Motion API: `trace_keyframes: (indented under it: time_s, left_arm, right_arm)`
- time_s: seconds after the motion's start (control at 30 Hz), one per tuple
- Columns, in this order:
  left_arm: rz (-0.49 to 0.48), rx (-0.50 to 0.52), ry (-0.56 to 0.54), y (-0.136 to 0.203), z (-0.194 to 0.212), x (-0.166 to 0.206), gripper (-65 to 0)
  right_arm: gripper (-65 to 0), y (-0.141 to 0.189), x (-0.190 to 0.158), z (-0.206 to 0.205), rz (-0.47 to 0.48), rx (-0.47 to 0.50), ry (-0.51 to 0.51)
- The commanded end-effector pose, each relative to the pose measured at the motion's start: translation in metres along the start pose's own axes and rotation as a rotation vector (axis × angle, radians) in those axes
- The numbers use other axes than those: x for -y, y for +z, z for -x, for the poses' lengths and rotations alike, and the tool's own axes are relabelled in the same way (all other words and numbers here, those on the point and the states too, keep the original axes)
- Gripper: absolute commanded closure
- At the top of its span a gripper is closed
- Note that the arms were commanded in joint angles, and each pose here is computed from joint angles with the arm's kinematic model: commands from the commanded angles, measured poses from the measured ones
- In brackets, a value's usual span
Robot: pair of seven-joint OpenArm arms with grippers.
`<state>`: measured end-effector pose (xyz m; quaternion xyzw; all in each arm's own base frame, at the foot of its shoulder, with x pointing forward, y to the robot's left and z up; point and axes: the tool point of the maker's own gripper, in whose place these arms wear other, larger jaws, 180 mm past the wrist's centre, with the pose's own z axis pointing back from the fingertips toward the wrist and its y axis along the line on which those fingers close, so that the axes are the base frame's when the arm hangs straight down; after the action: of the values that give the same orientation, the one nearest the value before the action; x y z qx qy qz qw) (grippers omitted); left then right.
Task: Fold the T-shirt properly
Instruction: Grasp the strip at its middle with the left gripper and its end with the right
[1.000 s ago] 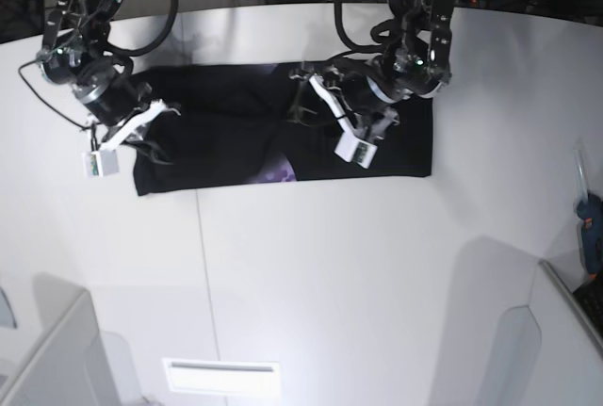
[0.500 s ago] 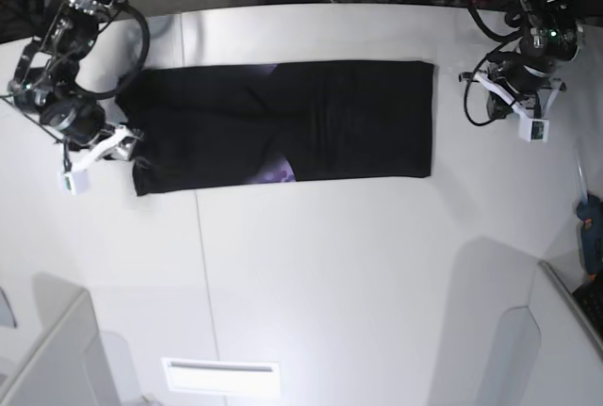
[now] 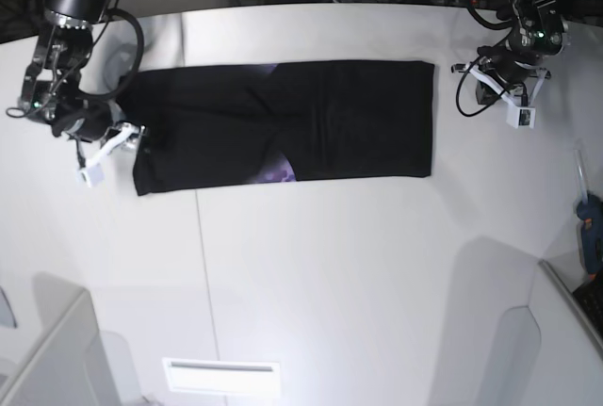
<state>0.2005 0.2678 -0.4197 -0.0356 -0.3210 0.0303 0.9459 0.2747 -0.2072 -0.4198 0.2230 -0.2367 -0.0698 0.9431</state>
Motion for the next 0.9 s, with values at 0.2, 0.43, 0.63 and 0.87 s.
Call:
trace_keyframes:
  time_s: [0.2, 0.43, 0.63, 0.87]
  left_arm:
    - [0.009, 0.040, -0.022, 0.002, -0.011, 0.003, 0.0]
    - [0.065, 0.020, -0.055, -0.006, -0.007, 0.025, 0.0]
    - [0.102, 0.014, -0.067, -0.012, -0.007, 0.041, 0.0]
    - [0.108, 0.001, -0.047, -0.019, -0.004, 0.043, 0.0]
  right_arm:
    - [-45.5, -0.001, 0.006, 0.004, -0.004, -0.009, -0.006]
    - [-45.3, -0.006, -0.025, 0.017, -0.042, -0.052, 0.089]
    - [-45.2, -0.017, -0.018, 0.024, -0.046, -0.058, 0.038]
    - [-18.2, -0.019, -0.016, 0.023, -0.050, -0.037, 0.025]
